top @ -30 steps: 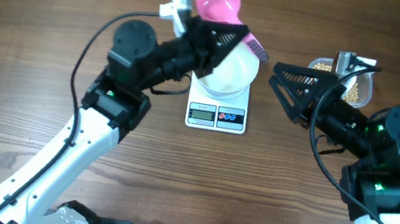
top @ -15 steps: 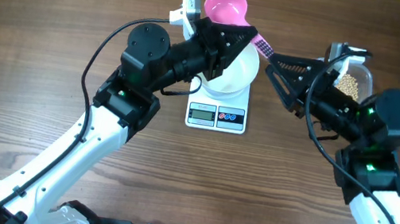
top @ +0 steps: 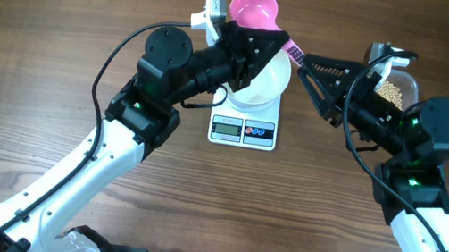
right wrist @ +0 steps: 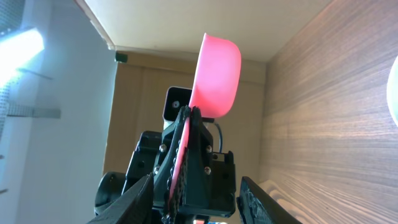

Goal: Scoop item into bowl and weigh 150g on scale
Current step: 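Grasp the scoop handle with the right gripper beside the left gripper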

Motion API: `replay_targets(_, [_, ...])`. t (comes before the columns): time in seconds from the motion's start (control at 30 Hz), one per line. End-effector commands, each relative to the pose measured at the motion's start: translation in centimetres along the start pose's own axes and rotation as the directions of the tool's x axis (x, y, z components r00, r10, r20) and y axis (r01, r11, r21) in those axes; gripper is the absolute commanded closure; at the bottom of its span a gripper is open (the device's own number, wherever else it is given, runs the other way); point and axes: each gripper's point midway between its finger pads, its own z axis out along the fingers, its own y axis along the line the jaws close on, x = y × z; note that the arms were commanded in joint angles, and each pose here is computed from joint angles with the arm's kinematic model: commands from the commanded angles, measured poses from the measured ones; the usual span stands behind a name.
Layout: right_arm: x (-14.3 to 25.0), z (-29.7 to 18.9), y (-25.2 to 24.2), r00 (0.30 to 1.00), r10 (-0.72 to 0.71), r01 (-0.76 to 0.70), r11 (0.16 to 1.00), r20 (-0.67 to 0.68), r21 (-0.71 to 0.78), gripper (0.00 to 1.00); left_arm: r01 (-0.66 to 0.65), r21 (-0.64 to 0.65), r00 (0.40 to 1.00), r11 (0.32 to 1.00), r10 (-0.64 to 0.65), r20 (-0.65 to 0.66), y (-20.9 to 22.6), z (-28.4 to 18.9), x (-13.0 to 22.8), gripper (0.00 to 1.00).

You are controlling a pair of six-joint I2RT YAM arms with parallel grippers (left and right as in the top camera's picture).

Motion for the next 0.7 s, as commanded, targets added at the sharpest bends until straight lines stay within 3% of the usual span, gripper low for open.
replay_targets(0.0, [-0.51,0.29,1.24,1.000,-0.004,0.004,1.000,0.015,-0.031,0.56,-0.024,0.007,1.000,1.000,0.024,-0.010,-0.28,0.27,0.56,0.96])
replay_targets(0.4, [-0.48,0.46,1.07,1.000,0.014,-0.014,0.999,0.003,-0.033,0.64,-0.038,-0.015,0.999,0.999,0.038,-0.023,0.29,0.44,1.12,0.96])
replay_targets(0.67, [-0.47,0.46,1.09,1.000,0.030,-0.030,0.999,0.001,-0.033,0.78,-0.038,-0.015,0.999,0.999,0.038,-0.023,0.29,0.44,1.12,0.96])
